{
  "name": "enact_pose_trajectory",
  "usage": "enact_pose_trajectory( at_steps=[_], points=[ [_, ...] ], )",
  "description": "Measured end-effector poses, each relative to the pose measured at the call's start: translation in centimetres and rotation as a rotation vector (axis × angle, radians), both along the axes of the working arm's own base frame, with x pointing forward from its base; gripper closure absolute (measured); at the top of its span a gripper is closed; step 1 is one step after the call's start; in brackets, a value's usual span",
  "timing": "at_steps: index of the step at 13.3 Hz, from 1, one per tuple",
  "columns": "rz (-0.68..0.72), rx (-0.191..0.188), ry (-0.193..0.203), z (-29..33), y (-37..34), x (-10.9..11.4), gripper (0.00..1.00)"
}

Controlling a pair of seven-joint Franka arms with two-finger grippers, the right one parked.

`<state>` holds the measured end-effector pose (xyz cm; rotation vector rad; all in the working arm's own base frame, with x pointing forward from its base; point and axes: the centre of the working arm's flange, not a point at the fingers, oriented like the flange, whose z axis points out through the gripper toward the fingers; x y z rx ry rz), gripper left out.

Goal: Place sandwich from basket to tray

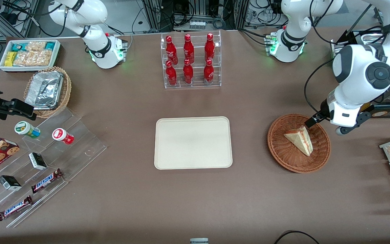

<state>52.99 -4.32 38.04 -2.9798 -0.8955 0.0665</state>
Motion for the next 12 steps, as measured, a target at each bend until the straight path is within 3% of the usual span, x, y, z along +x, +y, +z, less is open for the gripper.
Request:
enact_pose_trajectory(
  at_steps=[8, 12],
  points=[
    [0.066, -0.011, -0.031, -8.3, -0.3, 2.4, 0.00],
    [0.083, -0.012, -0.016, -11.3, -0.4, 2.6, 0.00]
  ],
)
